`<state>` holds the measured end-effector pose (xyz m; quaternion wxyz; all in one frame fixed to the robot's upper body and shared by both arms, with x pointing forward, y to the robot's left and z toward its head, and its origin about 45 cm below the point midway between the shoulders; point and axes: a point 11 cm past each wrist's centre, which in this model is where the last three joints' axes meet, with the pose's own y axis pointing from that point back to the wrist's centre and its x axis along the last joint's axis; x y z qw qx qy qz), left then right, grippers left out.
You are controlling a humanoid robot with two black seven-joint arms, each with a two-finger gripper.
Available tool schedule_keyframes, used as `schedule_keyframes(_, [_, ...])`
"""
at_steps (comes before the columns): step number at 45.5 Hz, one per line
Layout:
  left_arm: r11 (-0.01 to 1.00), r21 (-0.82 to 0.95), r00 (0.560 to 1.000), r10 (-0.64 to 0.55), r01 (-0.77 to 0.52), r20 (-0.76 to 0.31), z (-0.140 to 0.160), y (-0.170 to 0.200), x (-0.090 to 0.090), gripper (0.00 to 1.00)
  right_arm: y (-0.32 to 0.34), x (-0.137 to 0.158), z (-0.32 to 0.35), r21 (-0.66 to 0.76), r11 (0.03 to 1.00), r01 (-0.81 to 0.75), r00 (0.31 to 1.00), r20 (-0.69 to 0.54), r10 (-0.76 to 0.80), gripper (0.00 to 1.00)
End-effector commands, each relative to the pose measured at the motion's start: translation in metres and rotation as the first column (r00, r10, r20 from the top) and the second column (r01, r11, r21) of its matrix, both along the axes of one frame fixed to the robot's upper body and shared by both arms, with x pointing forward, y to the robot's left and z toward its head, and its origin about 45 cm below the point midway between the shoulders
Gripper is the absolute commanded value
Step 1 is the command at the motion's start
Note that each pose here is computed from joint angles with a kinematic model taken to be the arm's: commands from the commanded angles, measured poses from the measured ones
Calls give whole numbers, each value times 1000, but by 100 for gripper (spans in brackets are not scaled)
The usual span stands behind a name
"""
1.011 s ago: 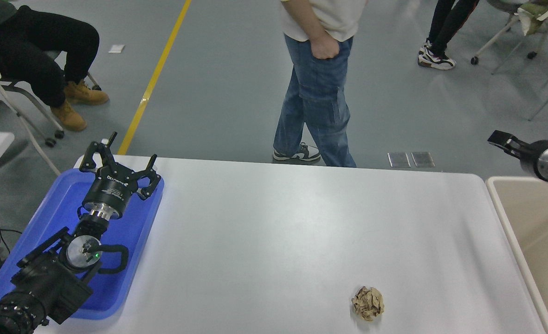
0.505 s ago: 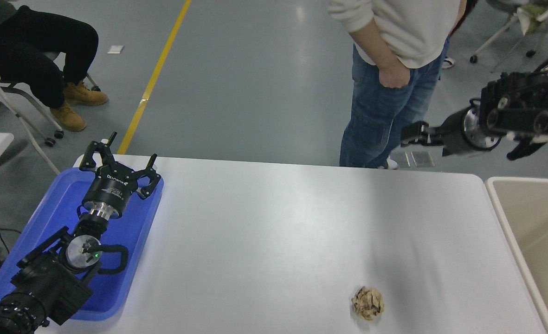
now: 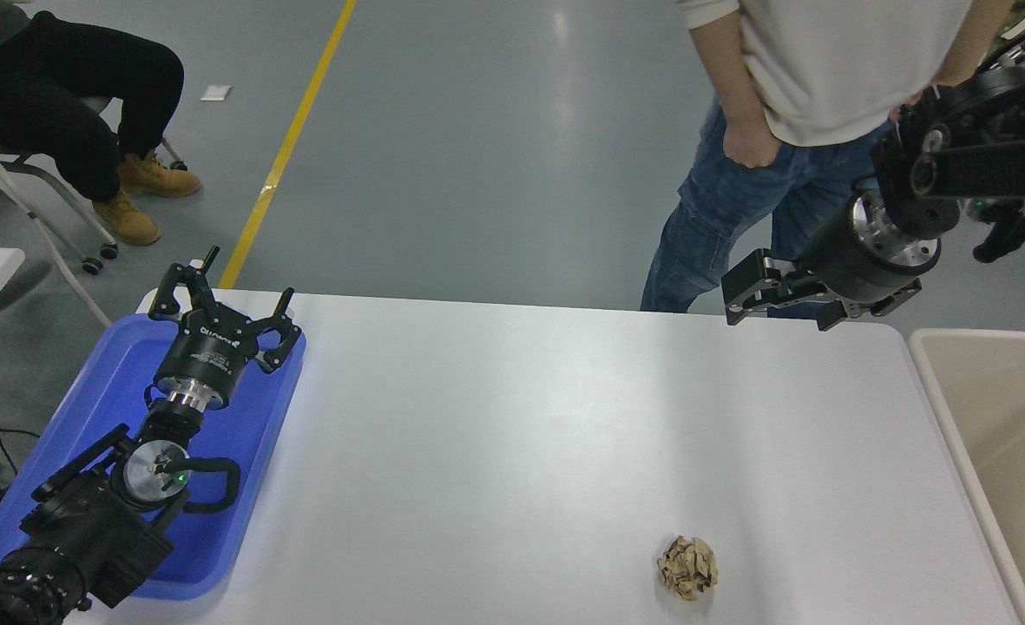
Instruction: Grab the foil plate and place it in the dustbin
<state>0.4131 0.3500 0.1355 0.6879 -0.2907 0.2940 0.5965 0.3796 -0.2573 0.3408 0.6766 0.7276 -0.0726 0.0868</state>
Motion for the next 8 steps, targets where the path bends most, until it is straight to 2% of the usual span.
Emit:
schedule_keyframes(1, [1000, 0, 1000, 1, -1, 1, 0, 0, 0, 100, 3, -6, 5, -16, 1000, -15, 999, -31, 15, 100])
schedule_keyframes(8, [1000, 0, 1000, 1, -1, 1, 0, 0, 0, 100, 6, -7, 3, -25, 999, -24, 999, -35, 24, 100])
